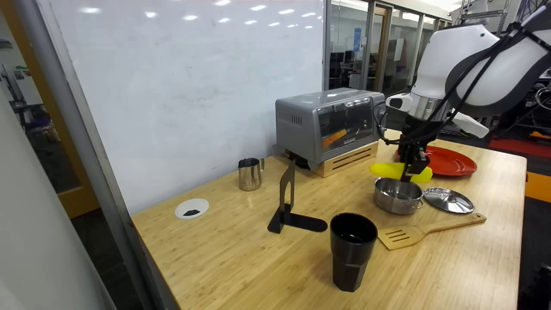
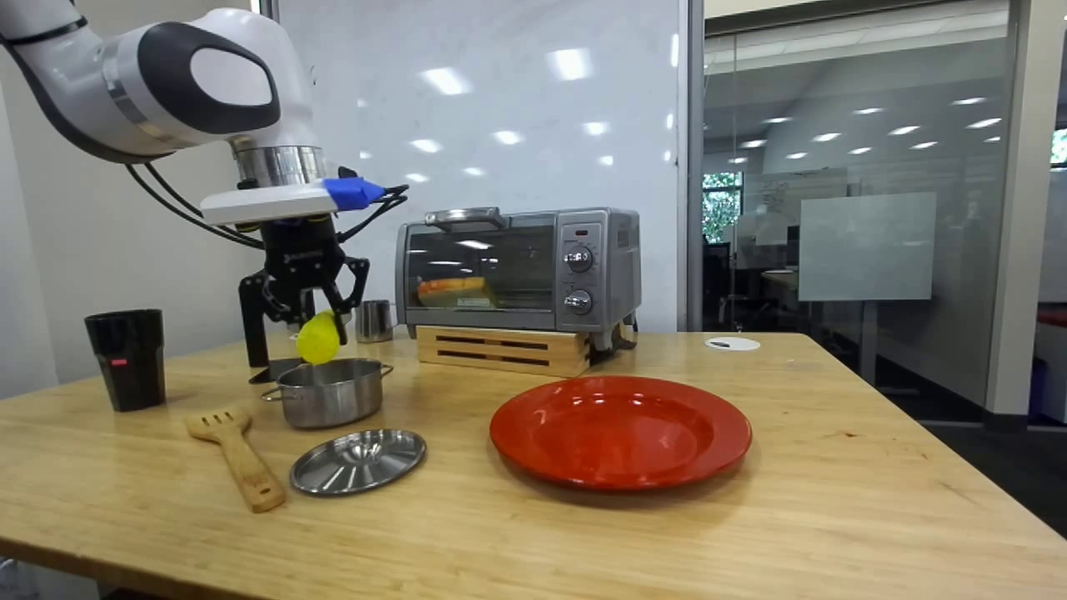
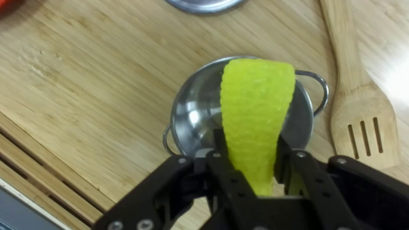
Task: Put the cob of maize in the pot
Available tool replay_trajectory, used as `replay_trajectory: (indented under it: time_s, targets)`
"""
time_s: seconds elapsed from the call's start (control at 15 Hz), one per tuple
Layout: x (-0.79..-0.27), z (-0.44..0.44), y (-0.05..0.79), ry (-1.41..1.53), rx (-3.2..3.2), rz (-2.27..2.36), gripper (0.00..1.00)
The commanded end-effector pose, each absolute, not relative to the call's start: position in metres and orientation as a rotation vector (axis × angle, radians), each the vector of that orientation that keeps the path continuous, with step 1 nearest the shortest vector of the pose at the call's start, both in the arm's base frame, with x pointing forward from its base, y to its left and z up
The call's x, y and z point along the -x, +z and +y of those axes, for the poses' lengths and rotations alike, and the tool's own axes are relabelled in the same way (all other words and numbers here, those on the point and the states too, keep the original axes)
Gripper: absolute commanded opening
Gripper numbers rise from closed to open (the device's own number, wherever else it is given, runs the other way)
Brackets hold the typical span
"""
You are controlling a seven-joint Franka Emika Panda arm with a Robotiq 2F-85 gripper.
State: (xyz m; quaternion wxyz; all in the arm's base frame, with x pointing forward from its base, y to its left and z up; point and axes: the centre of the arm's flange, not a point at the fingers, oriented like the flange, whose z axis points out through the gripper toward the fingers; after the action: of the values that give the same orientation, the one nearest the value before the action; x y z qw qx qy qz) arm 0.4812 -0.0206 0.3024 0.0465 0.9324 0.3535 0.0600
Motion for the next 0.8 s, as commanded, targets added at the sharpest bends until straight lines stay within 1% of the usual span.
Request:
replay_trajectory:
  time_s: [0.0,0.33,0.73]
  targets:
    - [-0.481,-0.024,0.296,0.306,-2.888,1.078,0.10]
    - [-0.487,-0.051,0.289,0.446,-2.945,1.038,0.10]
    - [-0.482,-0.076,0.264,0.575,-2.962,1.027,0.10]
